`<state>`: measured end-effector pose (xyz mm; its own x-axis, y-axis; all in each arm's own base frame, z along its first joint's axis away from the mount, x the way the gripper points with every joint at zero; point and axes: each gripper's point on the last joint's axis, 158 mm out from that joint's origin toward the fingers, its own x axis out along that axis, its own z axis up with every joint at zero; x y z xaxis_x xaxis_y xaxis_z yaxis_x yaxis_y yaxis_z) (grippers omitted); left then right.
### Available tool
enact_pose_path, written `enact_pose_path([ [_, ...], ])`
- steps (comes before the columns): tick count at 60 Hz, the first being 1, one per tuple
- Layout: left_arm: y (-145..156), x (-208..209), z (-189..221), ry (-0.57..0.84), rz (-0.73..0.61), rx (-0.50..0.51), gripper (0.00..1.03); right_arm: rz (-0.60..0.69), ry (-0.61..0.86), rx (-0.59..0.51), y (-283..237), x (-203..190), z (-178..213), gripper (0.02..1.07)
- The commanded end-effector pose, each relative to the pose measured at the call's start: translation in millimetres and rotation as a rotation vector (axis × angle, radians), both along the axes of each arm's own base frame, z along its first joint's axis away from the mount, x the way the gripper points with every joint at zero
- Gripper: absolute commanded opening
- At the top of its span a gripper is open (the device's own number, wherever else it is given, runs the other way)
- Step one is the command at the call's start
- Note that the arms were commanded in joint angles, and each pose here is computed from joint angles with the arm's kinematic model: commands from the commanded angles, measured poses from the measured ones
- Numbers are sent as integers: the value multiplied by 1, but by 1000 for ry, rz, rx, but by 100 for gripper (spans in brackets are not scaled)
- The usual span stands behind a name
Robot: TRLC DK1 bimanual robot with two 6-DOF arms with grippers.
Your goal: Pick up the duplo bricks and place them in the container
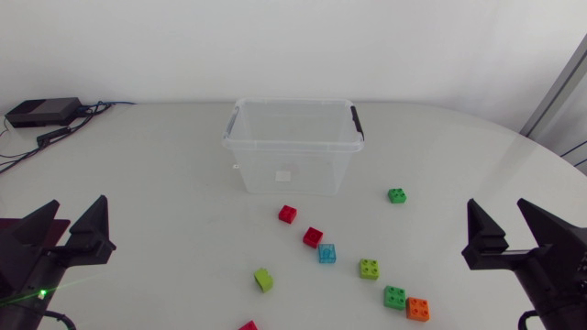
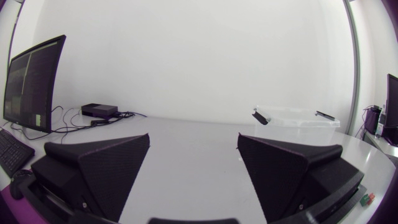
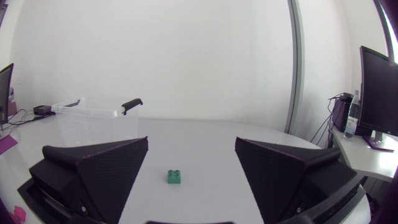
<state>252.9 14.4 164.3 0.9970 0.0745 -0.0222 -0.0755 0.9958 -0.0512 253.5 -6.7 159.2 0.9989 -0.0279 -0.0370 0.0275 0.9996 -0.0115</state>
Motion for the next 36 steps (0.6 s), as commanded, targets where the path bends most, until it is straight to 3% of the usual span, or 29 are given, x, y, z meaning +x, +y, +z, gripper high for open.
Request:
enact_pose_path([
  [1,-1,0,-8,10,-2,-10,99,8,23,-11,2,1,-11,103],
  [22,-7,0,-4,1,-28,-19,99,27,23,-2,7,0,-11,103],
  [29,-18,-1,22,-31,-71,-20,98,29,6,-4,7,0,-2,103],
  [36,-32,14,35,55,-119,-28,98,29,15,-5,7,2,6,102],
])
